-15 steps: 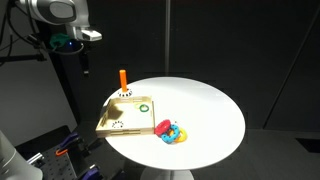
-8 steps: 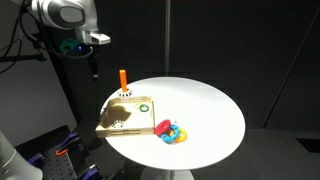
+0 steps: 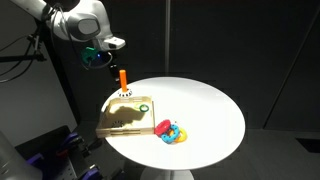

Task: Pick up the dark green ring and put it on the table

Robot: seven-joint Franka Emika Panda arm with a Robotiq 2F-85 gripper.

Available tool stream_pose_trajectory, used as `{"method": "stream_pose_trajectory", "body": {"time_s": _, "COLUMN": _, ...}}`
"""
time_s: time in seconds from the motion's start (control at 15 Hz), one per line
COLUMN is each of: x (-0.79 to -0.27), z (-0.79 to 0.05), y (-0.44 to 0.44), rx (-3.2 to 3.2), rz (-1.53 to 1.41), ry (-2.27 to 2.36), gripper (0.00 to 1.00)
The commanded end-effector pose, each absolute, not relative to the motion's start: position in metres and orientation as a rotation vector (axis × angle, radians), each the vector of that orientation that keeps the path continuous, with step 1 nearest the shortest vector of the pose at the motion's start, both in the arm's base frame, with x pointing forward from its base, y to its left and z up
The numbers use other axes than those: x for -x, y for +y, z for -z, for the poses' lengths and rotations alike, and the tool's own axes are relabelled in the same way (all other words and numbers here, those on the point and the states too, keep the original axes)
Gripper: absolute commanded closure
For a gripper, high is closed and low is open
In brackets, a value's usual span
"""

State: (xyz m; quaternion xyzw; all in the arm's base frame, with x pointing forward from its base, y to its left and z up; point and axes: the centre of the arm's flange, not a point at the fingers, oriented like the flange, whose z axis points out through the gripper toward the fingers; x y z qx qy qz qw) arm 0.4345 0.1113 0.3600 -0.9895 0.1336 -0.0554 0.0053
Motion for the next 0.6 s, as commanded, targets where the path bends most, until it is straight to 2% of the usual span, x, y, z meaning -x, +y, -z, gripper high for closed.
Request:
{"method": "stream_pose_trajectory", "body": {"time_s": 0.0, "x": -0.464, "z": -0.351, "y": 0.096, "rx": 3.139, "rz": 0.276, "ry": 0.407, "gripper": 0.0}}
{"method": "stream_pose_trajectory", "body": {"time_s": 0.07, "x": -0.446, "z": -0.353, "y": 0.101, "rx": 3.116, "rz": 0.236, "ry": 0.4, "gripper": 0.0}}
{"method": "stream_pose_trajectory", "body": {"time_s": 0.53, "x": -0.447, "z": -0.347, "y": 0.102, "rx": 3.124, "rz": 0.228, "ry": 0.386, "gripper": 0.0}}
